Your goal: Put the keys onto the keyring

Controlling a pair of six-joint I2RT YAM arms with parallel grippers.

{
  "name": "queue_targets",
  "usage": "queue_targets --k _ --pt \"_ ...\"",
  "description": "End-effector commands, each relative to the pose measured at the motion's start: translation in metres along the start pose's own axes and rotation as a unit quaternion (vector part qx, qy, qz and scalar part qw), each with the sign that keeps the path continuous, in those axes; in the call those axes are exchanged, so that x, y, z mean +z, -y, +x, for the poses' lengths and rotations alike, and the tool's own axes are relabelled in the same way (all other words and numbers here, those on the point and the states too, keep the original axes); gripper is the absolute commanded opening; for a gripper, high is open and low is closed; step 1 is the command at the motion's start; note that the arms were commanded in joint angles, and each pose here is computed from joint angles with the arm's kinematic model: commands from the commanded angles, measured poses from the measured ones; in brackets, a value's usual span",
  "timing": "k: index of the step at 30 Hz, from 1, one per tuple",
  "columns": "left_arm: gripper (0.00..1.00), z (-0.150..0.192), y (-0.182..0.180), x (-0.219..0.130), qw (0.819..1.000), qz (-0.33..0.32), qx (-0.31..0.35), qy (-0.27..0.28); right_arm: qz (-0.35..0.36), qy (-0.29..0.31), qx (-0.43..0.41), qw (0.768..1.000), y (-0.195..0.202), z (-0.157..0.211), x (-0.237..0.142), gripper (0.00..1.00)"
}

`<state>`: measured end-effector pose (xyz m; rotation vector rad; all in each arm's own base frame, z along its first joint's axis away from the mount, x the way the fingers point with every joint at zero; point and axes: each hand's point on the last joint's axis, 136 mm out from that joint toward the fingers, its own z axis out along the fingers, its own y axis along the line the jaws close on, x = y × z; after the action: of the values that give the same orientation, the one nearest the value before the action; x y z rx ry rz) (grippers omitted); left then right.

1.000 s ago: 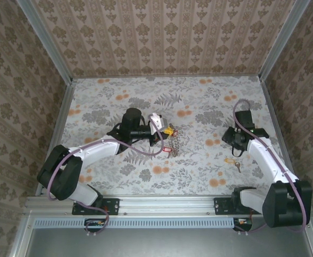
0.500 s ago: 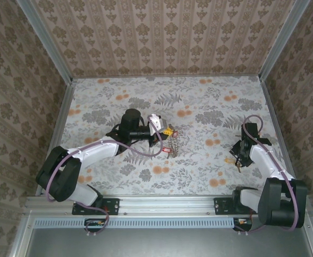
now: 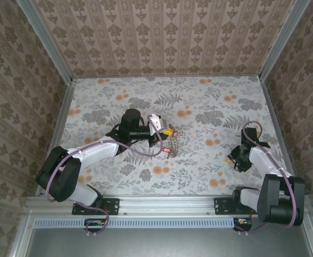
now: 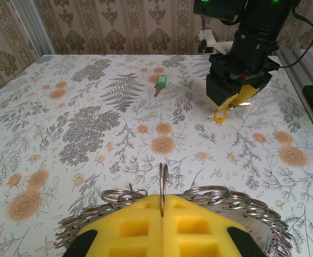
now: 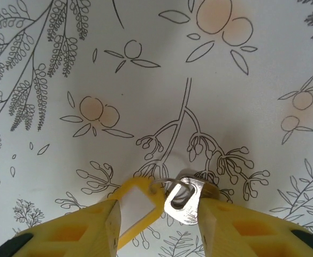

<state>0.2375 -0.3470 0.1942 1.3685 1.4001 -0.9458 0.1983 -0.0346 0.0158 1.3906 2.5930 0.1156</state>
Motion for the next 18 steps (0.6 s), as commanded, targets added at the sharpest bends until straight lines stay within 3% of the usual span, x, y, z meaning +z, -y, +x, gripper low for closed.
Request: queue_targets --k 1,18 --pt "0.0 -0.017 0.002 -0.006 1.0 0.006 0.016 0.024 -0.03 -0.017 0.01 0.999 -0.013 0.006 0.002 0.44" --pt "0.0 -0.019 0.002 -0.007 1.0 0.002 0.016 0.021 -0.114 -0.062 -0.121 0.984 -0.127 0.038 -0.004 0.44"
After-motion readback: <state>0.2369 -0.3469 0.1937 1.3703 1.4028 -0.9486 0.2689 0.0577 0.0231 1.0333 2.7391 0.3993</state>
